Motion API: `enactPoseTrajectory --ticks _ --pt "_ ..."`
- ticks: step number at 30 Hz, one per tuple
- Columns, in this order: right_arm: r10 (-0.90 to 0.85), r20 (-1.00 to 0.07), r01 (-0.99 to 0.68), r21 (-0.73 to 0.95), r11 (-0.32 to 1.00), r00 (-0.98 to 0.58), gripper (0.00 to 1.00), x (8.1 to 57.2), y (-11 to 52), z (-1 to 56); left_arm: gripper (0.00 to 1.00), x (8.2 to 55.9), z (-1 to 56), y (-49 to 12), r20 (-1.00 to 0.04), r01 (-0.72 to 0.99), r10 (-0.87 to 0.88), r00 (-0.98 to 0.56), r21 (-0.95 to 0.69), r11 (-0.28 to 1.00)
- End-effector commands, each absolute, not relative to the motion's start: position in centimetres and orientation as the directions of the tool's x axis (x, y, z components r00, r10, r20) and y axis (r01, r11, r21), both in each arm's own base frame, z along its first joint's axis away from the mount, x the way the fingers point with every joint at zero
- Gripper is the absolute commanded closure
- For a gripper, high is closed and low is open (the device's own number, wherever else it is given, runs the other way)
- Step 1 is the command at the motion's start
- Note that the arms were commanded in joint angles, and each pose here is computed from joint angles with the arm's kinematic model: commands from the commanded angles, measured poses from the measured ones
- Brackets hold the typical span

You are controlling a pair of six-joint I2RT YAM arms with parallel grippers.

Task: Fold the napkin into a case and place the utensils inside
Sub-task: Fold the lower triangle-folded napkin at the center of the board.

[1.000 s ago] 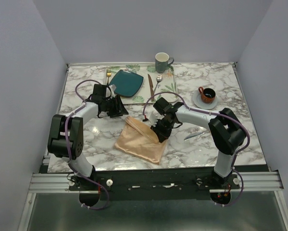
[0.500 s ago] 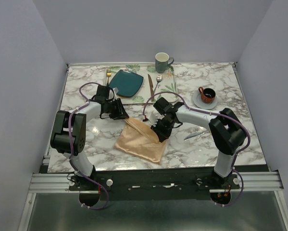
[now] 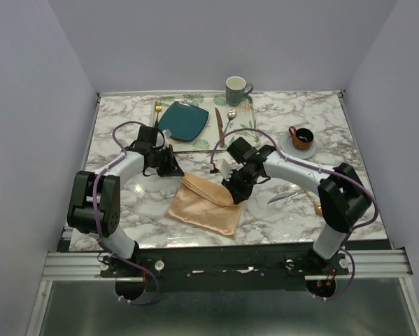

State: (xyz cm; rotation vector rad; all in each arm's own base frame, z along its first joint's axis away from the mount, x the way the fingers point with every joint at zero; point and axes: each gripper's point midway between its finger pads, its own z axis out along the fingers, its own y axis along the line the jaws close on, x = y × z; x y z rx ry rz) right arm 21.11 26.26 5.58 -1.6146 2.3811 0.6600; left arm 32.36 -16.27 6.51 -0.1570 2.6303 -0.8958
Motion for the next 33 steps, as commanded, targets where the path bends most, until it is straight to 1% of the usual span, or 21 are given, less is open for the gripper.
enactPoseTrajectory --ticks 1,10,13,18,28,31,33 --pt "-0.835 -0.381 -0.909 0.288 0.302 -0.398 0.99 19.7 25.8 6.4 1.0 29.8 7.1 -16.2 -0.276 0.032 -0.175 -0.945 -0.611 0.791" --pt "-0.846 -0.345 -0.902 0.295 0.314 -0.407 0.99 19.1 24.9 5.3 1.0 26.1 5.1 -15.5 -0.202 0.005 -0.139 -0.969 -0.582 0.813" --pt "-0.851 -0.329 -0.902 0.286 0.323 -0.409 0.99 19.1 24.6 4.5 1.0 25.7 4.4 -15.4 -0.189 -0.009 -0.144 -0.971 -0.575 0.818" --pt "-0.853 -0.308 -0.897 0.279 0.342 -0.421 0.99 19.2 24.3 3.2 1.0 26.1 3.2 -15.2 -0.196 -0.01 -0.142 -0.97 -0.555 0.831" --pt "-0.863 -0.268 -0.902 0.176 0.394 -0.429 0.99 21.8 23.9 0.8 0.99 28.4 3.2 -15.0 -0.259 0.01 -0.153 -0.954 -0.537 0.843" --pt "-0.86 -0.27 -0.901 0.163 0.402 -0.433 0.99 22.5 24.1 0.9 0.98 29.2 3.8 -15.2 -0.3 0.035 -0.157 -0.941 -0.547 0.836" --pt "-0.853 -0.289 -0.901 0.158 0.404 -0.434 0.99 22.7 24.5 1.6 0.99 29.6 4.5 -15.6 -0.328 0.061 -0.158 -0.931 -0.567 0.822"
